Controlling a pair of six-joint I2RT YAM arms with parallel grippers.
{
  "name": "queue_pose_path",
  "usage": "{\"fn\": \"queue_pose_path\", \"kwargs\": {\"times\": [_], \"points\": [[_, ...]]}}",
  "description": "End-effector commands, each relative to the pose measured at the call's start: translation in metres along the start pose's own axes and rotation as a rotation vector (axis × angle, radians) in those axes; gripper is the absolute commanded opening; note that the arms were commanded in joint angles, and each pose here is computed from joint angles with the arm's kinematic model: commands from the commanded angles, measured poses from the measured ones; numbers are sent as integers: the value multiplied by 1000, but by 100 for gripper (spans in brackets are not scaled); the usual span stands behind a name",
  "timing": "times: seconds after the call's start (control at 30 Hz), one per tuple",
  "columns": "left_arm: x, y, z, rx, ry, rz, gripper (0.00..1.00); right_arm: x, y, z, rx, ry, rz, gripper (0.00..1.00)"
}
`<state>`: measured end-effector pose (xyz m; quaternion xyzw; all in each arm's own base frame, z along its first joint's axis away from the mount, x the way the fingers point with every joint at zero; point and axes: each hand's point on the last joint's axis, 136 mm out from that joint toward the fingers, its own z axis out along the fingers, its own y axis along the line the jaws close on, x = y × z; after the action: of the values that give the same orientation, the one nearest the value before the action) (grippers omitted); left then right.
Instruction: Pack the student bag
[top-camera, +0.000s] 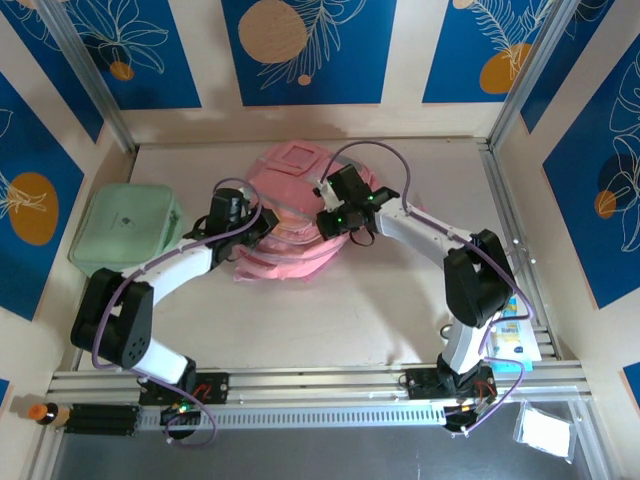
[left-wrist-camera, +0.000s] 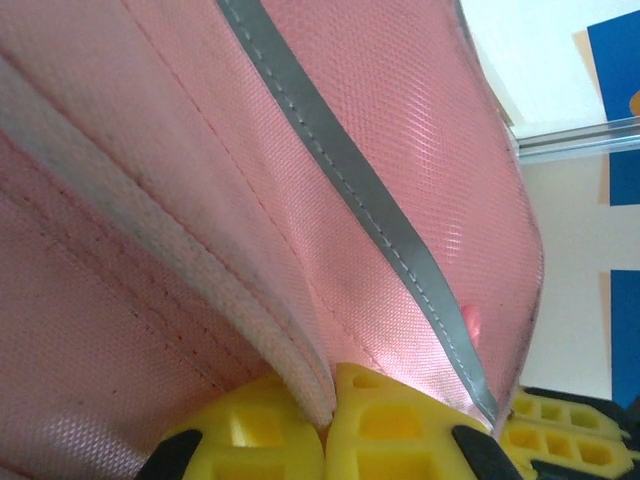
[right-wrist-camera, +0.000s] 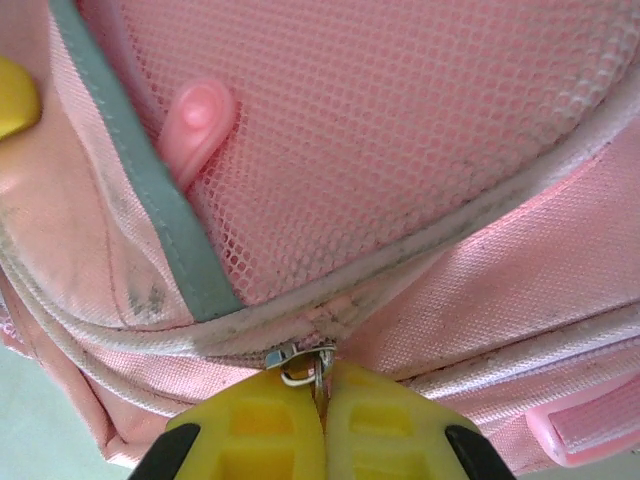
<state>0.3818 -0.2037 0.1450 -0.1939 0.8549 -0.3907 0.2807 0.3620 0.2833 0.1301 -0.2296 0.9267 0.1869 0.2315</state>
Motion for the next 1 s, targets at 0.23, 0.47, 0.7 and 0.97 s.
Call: {"fn": "queue_pose_path", "kwargs": {"times": [0.23, 0.47, 0.7, 0.97], "points": [[1, 16, -7, -73, 63, 107, 0, -9, -35, -11, 78, 16, 121, 11], [9, 4, -4, -24, 132, 138, 12, -6, -49, -21, 126, -27, 174, 0], [-18, 8, -41, -97, -2, 169, 64, 16, -88, -45, 185, -87, 287, 0], [-59, 6, -92, -201, -186, 266, 88, -1, -99, -104, 231, -280, 362, 43]]}}
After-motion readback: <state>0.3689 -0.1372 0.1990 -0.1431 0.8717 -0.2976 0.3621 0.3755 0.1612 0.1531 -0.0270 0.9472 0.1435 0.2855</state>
